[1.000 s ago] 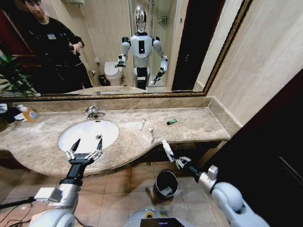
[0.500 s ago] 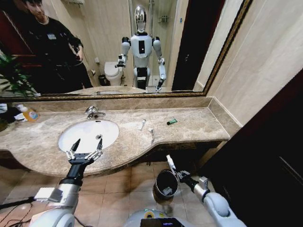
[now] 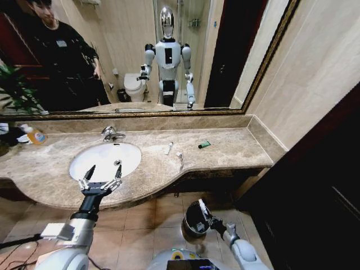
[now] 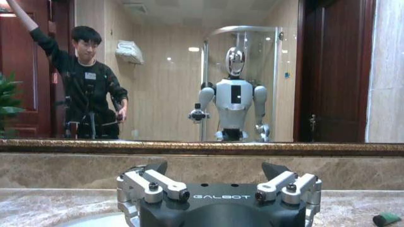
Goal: Pick up the trash from the sink and place it in the trash bin.
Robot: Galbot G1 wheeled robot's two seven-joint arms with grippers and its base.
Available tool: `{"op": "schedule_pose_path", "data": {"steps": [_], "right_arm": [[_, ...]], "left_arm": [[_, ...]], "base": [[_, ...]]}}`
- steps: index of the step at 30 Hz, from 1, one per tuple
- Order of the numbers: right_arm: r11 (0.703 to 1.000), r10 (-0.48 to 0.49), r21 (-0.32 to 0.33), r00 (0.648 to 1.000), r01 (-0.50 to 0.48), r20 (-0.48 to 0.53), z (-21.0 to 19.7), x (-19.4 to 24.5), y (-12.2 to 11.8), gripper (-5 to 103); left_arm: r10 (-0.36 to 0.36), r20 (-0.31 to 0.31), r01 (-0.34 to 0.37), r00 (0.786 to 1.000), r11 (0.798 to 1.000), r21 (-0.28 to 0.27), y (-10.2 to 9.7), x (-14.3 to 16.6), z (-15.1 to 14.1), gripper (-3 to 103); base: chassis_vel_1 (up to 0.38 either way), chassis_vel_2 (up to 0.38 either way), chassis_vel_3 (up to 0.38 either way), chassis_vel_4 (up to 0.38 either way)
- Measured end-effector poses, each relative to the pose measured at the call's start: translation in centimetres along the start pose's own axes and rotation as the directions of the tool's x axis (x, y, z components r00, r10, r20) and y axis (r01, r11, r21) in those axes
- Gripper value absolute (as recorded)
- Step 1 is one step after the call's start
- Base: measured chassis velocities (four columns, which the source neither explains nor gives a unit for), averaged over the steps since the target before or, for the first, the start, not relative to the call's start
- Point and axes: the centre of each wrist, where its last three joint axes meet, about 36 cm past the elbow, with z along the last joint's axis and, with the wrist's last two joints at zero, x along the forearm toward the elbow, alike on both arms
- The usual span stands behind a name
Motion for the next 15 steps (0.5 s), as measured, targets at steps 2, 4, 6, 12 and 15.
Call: {"op": "schedule_pose_path", "data": {"steps": [2, 4, 6, 12, 15], "right_arm": [[1.0, 0.0, -0.005, 1.0, 0.0, -0.001, 0.3, -0.1, 0.2, 10], [1.0, -0.003, -0.013, 1.0, 0.003, 0.001, 0.8, -0.3, 0.6, 10], [1.0, -0.006, -0.013, 1.0, 0.006, -0.004, 1.1, -0.4, 0.8, 10], [1.0, -0.017, -0.003, 1.0, 0.017, -0.014, 1.7, -1.2, 1.8, 12], [1.0, -0.02, -0.003, 1.0, 0.02, -0.008, 1.5, -1.5, 2.1, 22]], "left_arm": [[0.0, 0.0, 0.0, 1.0, 1.0, 0.0, 0.0, 0.0, 0.0, 100], [0.0, 0.0, 0.0, 1.0, 1.0, 0.0, 0.0, 0.0, 0.0, 100], [0.0, 0.0, 0.0, 1.0, 1.0, 0.0, 0.0, 0.0, 0.0, 100], [0.0, 0.0, 0.0, 1.0, 1.0, 0.0, 0.0, 0.0, 0.0, 100], [0.0, 0.0, 0.0, 1.0, 1.0, 0.0, 0.0, 0.0, 0.0, 100]], "base": [[0.0, 0.0, 0.0, 0.0], [0.0, 0.0, 0.0, 0.0], [0.0, 0.0, 0.0, 0.0], [0.0, 0.0, 0.0, 0.0], [0.0, 0.0, 0.0, 0.0]]}}
